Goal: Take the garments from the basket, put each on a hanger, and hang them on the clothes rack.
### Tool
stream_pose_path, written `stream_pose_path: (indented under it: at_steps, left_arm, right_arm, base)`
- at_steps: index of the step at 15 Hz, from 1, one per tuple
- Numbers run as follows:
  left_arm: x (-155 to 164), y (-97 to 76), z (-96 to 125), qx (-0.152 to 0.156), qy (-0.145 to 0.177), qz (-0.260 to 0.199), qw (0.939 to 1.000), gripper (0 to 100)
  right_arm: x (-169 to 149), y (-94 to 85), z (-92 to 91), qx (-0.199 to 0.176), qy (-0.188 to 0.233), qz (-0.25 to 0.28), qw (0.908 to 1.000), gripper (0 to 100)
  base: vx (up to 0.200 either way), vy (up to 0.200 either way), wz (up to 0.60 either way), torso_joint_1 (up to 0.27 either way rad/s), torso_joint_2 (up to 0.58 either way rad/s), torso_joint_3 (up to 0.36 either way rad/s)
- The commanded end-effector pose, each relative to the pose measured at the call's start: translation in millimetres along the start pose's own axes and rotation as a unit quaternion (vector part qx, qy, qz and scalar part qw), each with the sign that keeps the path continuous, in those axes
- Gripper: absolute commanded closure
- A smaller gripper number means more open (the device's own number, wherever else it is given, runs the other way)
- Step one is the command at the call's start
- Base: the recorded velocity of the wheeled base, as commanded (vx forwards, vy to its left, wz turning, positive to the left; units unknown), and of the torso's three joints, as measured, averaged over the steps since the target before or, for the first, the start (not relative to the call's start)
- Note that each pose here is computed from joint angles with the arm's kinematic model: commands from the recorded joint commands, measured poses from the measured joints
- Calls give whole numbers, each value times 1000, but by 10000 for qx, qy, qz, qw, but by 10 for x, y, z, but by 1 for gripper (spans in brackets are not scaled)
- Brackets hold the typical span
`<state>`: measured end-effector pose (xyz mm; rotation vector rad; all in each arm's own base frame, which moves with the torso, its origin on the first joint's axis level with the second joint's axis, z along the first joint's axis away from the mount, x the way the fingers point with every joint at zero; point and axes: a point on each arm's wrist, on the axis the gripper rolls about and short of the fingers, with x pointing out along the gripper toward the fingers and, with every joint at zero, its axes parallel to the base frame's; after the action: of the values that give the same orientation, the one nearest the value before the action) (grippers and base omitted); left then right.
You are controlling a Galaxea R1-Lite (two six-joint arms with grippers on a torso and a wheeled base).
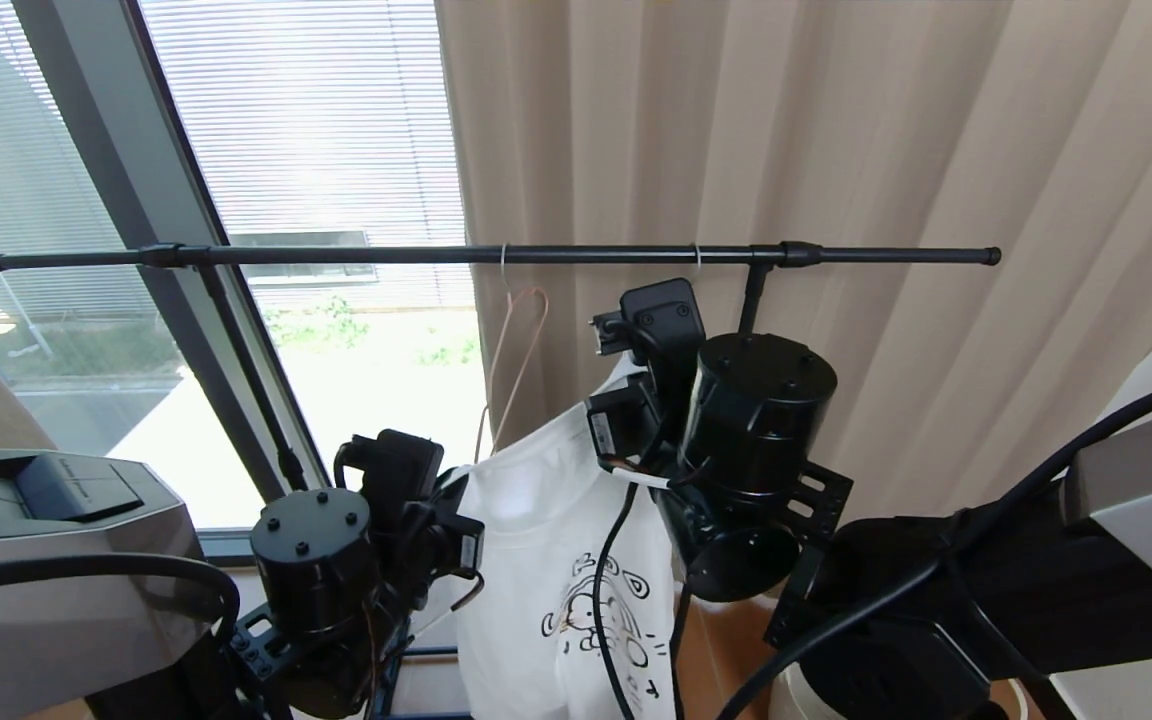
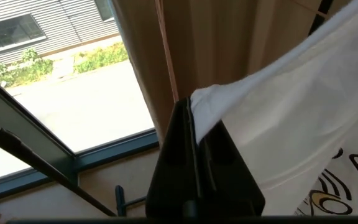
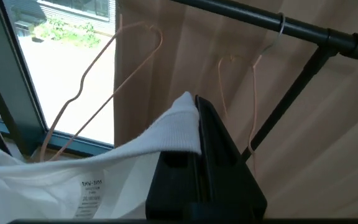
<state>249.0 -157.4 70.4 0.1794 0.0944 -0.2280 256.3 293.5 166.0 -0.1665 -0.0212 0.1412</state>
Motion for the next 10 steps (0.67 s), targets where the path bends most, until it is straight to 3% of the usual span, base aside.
stream_pose_path:
  at_steps: [1,5,10]
  left_arm:
    - [-27,111,168,-69,-294,166,9994,100]
    - [-48,179,307,-154,-539,269,9981,100]
    - [-55,223,334,-165,-551,332,9978,100]
  right_arm:
    - [-31,-98,-40,-148,59,161,9997,100]
    - [-152,-218,-187,-737,222,672,9948,100]
    - [-197,-305,-391,-1363,474,888,9855,100]
  base:
    - [0,0,0,0,0,0]
    - [0,0,0,0,0,0]
    - [0,0,0,0,0,0]
